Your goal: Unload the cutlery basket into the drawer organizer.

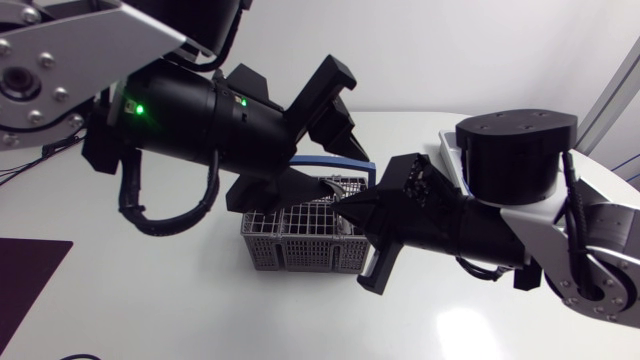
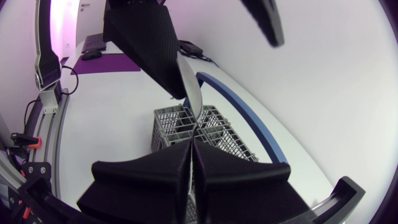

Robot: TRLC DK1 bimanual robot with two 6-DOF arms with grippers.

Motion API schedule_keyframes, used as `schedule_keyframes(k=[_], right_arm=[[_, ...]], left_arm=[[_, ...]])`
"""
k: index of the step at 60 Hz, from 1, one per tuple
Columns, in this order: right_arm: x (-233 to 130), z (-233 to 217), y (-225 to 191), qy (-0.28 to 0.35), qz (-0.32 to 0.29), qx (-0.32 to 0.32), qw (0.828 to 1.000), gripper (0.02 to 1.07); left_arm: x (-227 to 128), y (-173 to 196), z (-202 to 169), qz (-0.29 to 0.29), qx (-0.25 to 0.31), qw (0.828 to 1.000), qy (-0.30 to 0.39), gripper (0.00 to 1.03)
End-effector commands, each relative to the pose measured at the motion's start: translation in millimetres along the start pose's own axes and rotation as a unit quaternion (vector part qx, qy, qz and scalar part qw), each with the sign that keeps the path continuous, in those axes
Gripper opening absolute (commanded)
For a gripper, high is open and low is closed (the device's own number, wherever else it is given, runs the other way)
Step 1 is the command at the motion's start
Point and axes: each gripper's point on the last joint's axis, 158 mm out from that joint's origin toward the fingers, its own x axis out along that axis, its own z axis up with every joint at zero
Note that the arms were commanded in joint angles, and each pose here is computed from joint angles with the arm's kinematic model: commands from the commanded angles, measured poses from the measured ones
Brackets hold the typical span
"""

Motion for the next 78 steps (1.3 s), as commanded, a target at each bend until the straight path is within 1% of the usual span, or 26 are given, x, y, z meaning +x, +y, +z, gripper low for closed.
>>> schedule_keyframes(k=[1, 5, 12, 22, 33, 37, 43, 62, 66, 78], right_arm=[[-2.1, -9.4, 6.8, 0.015, 0.017, 0.010, 1.000, 0.07], [-4.5, -13.7, 5.7, 0.024, 0.020, 0.006, 0.999, 0.07], [-15.4, -19.0, 0.8, 0.036, 0.022, 0.000, 0.999, 0.07], [-39.1, -30.4, -16.1, 0.050, 0.020, 0.000, 0.999, 0.07], [-65.5, -52.7, -38.1, 0.069, 0.008, -0.004, 0.998, 0.07], [-77.9, -61.3, -48.2, 0.077, -0.001, -0.009, 0.997, 0.07], [-94.0, -70.9, -60.9, 0.089, -0.010, -0.018, 0.996, 0.07], [-132.1, -108.3, -102.5, 0.121, -0.034, -0.016, 0.992, 0.07], [-139.0, -120.8, -109.0, 0.134, -0.032, -0.020, 0.990, 0.07], [-154.3, -158.8, -132.9, 0.172, -0.021, -0.032, 0.984, 0.07]], left_arm=[[-9.3, -4.7, 8.4, -0.021, -0.007, 1.000, -0.018, 0.96], [-12.2, -6.9, 12.9, -0.031, -0.008, 0.999, -0.027, 0.98], [-17.1, -9.6, 17.8, -0.043, -0.008, 0.998, -0.040, 0.98], [-15.1, 0.0, 30.8, -0.027, -0.017, 0.998, -0.060, 0.98], [-12.5, 7.5, 33.9, -0.008, -0.019, 0.998, -0.063, 0.98], [-8.8, 17.3, 35.5, 0.021, -0.011, 0.998, -0.063, 0.98], [-2.3, 27.1, 34.4, 0.050, -0.001, 0.997, -0.062, 0.96], [20.1, 50.7, 24.7, 0.127, 0.034, 0.990, -0.051, 0.94], [24.5, 54.4, 24.7, 0.145, 0.052, 0.986, -0.059, 0.94], [38.3, 61.6, 14.7, 0.177, 0.087, 0.979, -0.046, 0.94]])
